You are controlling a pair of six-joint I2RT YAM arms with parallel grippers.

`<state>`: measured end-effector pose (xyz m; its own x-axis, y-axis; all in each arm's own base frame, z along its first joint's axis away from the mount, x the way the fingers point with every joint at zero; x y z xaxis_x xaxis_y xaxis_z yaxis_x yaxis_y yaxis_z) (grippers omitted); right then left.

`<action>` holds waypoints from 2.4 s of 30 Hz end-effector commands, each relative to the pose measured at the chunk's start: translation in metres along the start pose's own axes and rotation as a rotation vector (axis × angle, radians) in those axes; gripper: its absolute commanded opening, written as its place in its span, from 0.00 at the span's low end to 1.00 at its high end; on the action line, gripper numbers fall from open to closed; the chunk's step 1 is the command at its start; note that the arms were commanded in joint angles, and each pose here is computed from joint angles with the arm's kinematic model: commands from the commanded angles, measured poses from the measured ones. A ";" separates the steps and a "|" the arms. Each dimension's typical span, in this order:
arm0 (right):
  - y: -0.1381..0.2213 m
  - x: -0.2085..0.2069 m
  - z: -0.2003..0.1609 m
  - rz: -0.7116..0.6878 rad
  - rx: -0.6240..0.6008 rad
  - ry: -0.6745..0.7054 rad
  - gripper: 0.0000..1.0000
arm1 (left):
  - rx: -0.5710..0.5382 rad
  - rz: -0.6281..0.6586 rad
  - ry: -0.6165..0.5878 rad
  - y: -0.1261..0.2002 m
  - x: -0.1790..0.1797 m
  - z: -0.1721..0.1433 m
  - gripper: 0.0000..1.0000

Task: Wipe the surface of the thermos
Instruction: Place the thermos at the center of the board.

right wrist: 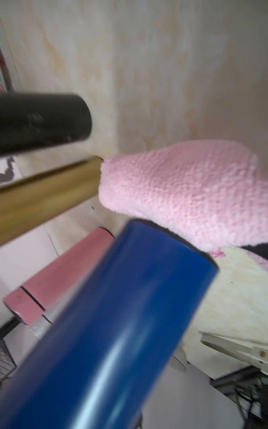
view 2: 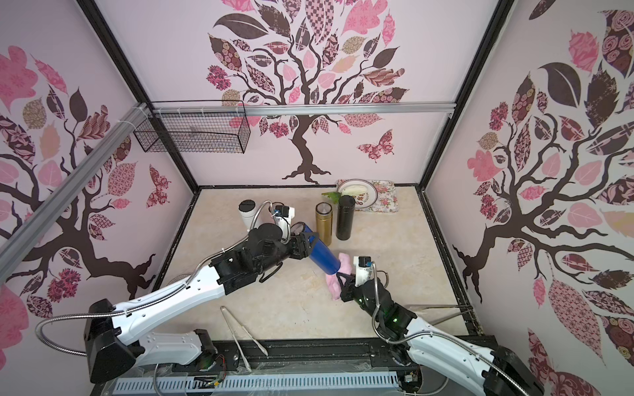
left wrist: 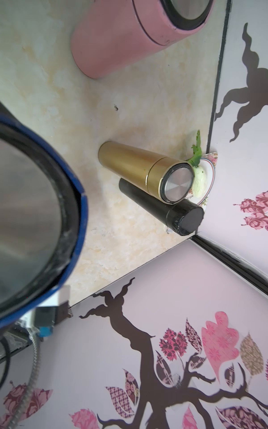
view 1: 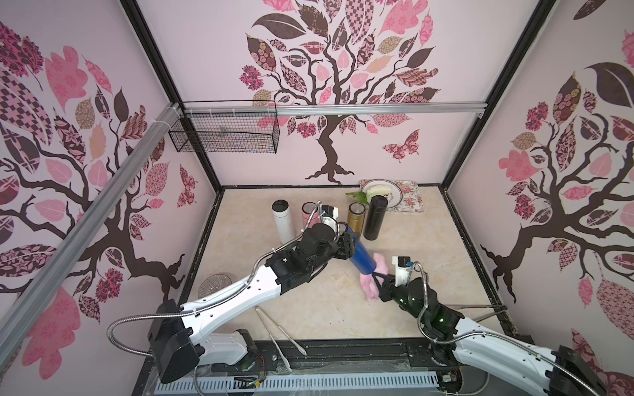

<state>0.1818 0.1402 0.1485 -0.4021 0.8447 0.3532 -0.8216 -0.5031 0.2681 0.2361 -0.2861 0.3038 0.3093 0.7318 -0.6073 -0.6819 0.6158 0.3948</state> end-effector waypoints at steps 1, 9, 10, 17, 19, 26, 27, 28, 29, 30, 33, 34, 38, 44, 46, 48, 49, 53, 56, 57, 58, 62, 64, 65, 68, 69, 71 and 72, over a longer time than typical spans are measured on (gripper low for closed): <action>0.009 -0.006 0.034 -0.092 -0.101 0.023 0.00 | 0.020 0.034 -0.058 -0.004 -0.004 0.003 0.00; 0.011 -0.008 0.044 -0.151 -0.085 0.006 0.00 | 0.006 0.055 -0.126 -0.044 -0.009 0.001 0.00; 0.011 -0.011 0.044 -0.183 -0.077 0.002 0.00 | 0.004 0.062 -0.139 -0.050 -0.009 0.001 0.00; 0.018 -0.026 0.041 -0.312 -0.062 -0.040 0.00 | -0.043 0.117 -0.246 -0.078 -0.020 0.005 0.00; 0.020 -0.027 0.041 -0.315 -0.076 -0.047 0.00 | -0.059 0.139 -0.278 -0.086 -0.021 0.005 0.00; 0.026 -0.032 0.033 -0.312 -0.086 -0.074 0.00 | -0.109 0.206 -0.418 -0.114 -0.031 -0.006 0.00; 0.026 -0.032 0.031 -0.306 -0.084 -0.078 0.00 | -0.104 0.214 -0.425 -0.119 -0.031 -0.007 0.00; 0.025 -0.032 0.029 -0.300 -0.081 -0.083 0.00 | -0.104 0.217 -0.431 -0.123 -0.031 -0.008 0.00; 0.025 -0.032 0.027 -0.296 -0.078 -0.087 0.00 | -0.100 0.216 -0.436 -0.125 -0.031 -0.010 0.00; 0.024 -0.032 0.026 -0.294 -0.075 -0.092 0.00 | -0.102 0.218 -0.436 -0.127 -0.030 -0.012 0.00; 0.021 -0.030 0.023 -0.271 -0.065 -0.100 0.00 | -0.098 0.212 -0.432 -0.132 -0.027 -0.016 0.00; 0.020 -0.030 0.021 -0.270 -0.059 -0.100 0.00 | -0.089 0.214 -0.432 -0.133 -0.028 -0.017 0.00; 0.018 -0.030 0.020 -0.264 -0.052 -0.098 0.00 | -0.061 0.211 -0.433 -0.136 -0.027 -0.019 0.17; 0.016 -0.027 0.019 -0.239 -0.053 -0.104 0.00 | -0.043 0.221 -0.427 -0.136 -0.022 -0.019 0.66; 0.014 -0.027 0.017 -0.238 -0.043 -0.105 0.00 | -0.044 0.230 -0.421 -0.136 -0.020 -0.019 0.78; 0.012 -0.026 0.017 -0.232 -0.036 -0.104 0.00 | -0.045 0.225 -0.414 -0.134 -0.020 -0.018 0.82; 0.012 -0.025 0.017 -0.231 -0.036 -0.105 0.00 | -0.050 0.225 -0.412 -0.133 -0.020 -0.017 0.83; 0.011 -0.023 0.021 -0.222 -0.044 -0.102 0.00 | -0.061 0.218 -0.403 -0.126 -0.022 -0.011 0.84; 0.012 -0.022 0.024 -0.227 -0.046 -0.102 0.00 | -0.080 0.208 -0.395 -0.113 -0.028 -0.001 0.85; 0.013 -0.022 0.025 -0.224 -0.047 -0.102 0.00 | -0.086 0.213 -0.391 -0.107 -0.030 0.004 0.85; 0.013 -0.022 0.025 -0.221 -0.045 -0.104 0.00 | -0.092 0.211 -0.383 -0.100 -0.032 0.009 0.85; 0.013 -0.021 0.023 -0.210 -0.034 -0.115 0.00 | -0.152 0.229 -0.364 -0.063 -0.036 0.031 0.86; 0.012 -0.021 0.020 -0.208 -0.026 -0.118 0.00 | -0.189 0.278 -0.350 -0.048 -0.029 0.044 0.86; 0.011 -0.021 0.019 -0.207 -0.023 -0.118 0.00 | -0.203 0.300 -0.334 -0.040 -0.024 0.054 0.86; 0.008 -0.020 0.017 -0.200 -0.010 -0.116 0.00 | -0.208 0.380 -0.300 -0.028 -0.003 0.075 0.86; 0.007 -0.020 0.016 -0.197 -0.003 -0.114 0.00 | -0.210 0.407 -0.292 -0.024 0.003 0.083 0.86; 0.005 -0.019 0.016 -0.195 0.004 -0.116 0.00 | -0.202 0.455 -0.268 -0.021 0.016 0.096 0.86; 0.003 -0.018 0.016 -0.191 0.005 -0.118 0.00 | -0.197 0.479 -0.253 -0.021 0.025 0.102 0.86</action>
<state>0.1878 0.1150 0.1441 -0.1714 0.9150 0.3651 -0.8680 -0.3156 0.3835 0.3144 -0.2728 0.3550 0.1629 0.9587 -0.2330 -0.8977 0.2420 0.3682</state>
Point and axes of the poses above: each gripper's point midway between its finger pads, its own y axis back along the fingers, its own x axis along the line the jaws close on, z = x × y, the point moved 6 cm from there along y, back along the fingers, and after that the axes turned 11 degrees about y, right-handed, at the moved point
